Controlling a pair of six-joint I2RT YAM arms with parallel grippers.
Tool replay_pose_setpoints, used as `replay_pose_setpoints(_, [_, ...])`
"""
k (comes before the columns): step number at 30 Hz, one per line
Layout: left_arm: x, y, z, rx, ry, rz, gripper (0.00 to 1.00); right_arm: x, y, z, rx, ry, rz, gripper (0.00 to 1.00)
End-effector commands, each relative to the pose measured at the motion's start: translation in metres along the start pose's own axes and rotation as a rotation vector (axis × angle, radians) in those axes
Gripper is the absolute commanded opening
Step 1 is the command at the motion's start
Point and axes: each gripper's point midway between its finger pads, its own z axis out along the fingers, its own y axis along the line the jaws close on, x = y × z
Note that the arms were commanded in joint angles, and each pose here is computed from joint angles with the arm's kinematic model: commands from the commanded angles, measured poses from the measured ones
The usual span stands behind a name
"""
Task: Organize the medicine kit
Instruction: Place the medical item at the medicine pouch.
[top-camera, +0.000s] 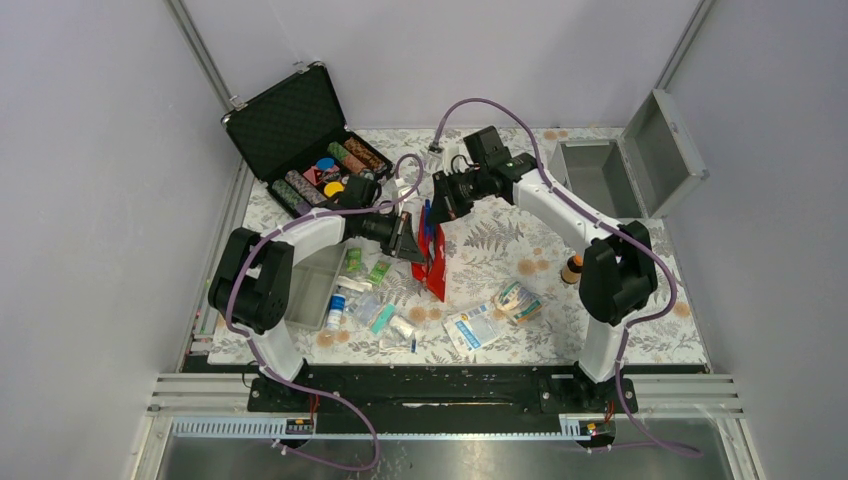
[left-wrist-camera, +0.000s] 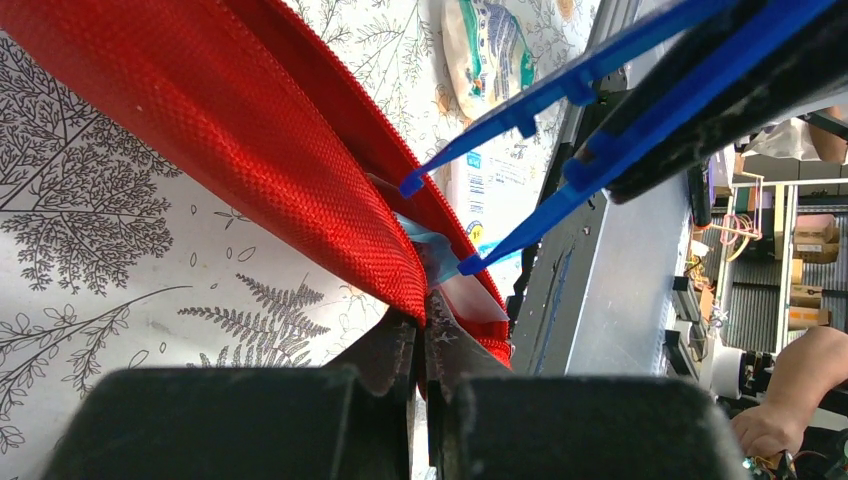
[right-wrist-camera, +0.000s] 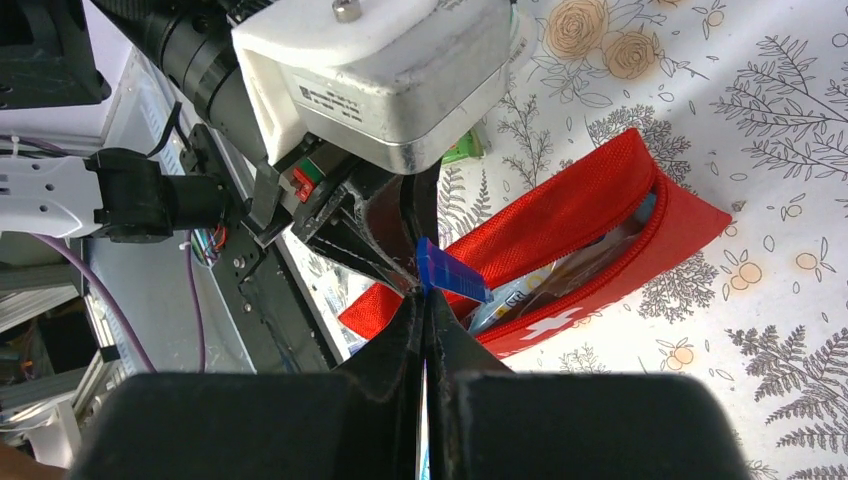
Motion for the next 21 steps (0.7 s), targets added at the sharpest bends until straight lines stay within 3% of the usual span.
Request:
replay_pose_setpoints(1, [-0.008,-0.001,0.0,0.005,-0.028,0.047,0.0,-0.012,0.005,0.0,-0.01,-0.045,-0.016,0.0])
replay_pose_setpoints(21, [-0.01,0.009,-0.002,-0.067,-0.042,0.058,0.0,0.037,-0.042,0.019,0.189,0.15,0.14,0.0])
